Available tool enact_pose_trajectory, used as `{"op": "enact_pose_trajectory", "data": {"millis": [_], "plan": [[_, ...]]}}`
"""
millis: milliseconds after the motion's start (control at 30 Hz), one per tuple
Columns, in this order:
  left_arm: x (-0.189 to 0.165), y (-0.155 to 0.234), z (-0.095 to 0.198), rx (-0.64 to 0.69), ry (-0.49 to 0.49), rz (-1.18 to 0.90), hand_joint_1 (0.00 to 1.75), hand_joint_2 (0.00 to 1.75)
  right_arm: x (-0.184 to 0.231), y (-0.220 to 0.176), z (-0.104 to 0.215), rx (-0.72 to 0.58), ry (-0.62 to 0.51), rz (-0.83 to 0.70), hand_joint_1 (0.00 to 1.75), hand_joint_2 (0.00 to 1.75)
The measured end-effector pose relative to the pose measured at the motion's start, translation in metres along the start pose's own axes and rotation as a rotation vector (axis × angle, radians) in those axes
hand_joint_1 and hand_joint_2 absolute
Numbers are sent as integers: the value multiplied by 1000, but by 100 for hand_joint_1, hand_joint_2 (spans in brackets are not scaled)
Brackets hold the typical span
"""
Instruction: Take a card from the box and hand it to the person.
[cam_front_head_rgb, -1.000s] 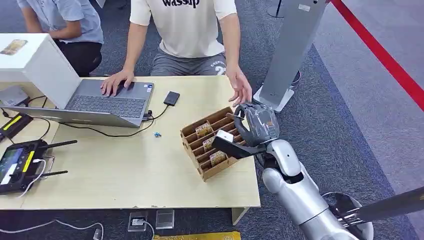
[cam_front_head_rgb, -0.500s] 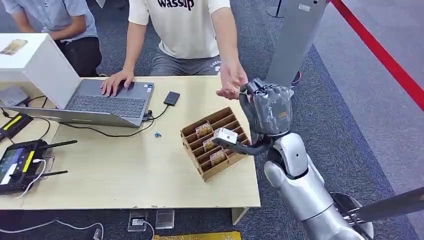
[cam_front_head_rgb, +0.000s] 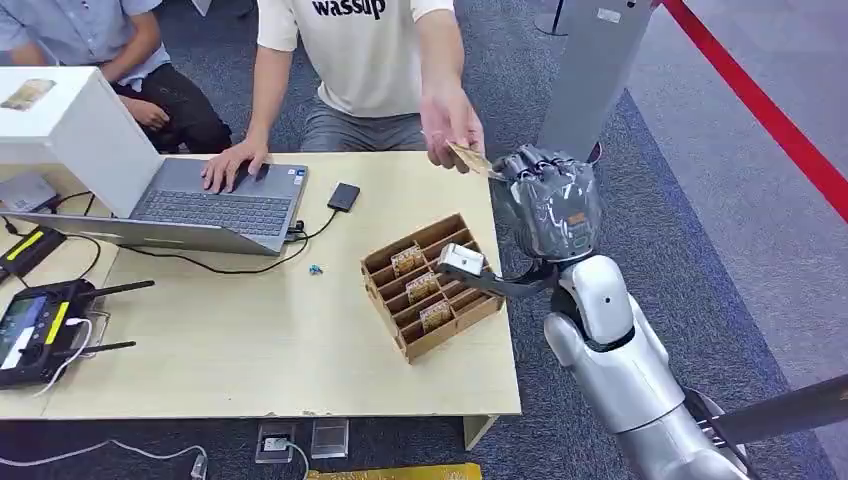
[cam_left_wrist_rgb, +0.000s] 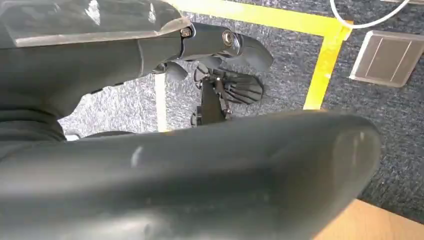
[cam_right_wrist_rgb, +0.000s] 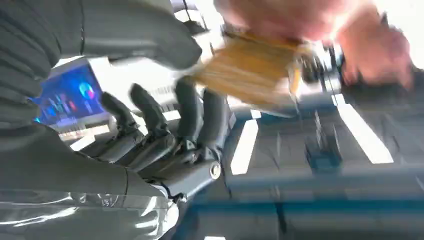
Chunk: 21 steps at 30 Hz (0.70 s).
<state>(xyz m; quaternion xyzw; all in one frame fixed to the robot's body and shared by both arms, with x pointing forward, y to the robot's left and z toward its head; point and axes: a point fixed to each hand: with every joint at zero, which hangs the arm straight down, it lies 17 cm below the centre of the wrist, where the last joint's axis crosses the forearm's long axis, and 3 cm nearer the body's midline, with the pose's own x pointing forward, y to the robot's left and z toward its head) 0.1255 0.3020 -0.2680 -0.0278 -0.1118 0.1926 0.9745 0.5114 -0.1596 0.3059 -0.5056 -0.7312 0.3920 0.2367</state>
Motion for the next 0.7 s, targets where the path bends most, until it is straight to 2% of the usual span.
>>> {"op": "enact_pose_trajectory", "data": {"millis": [67, 200, 367, 433, 600, 700], "plan": [[1, 1, 0, 1, -2, 0, 0, 0, -5, 12, 3, 49, 26, -46, 0, 175], [2, 3, 0, 4, -8, 0, 0, 0, -11, 35, 18, 143, 93, -244, 0, 175], [3, 6, 0, 17, -11, 13, 0, 0, 4, 54, 48, 272, 160, -632, 0, 175], [3, 8, 0, 26, -11, 23, 0, 0, 14, 55, 59, 314, 169, -793, 0, 175], [3, 11, -1, 39, -13, 45, 0, 0, 30, 43, 80, 381, 177, -1076, 0, 175], [3, 13, -1, 49, -12, 58, 0, 0, 41, 41, 105, 466, 187, -1249, 0, 175]]}}
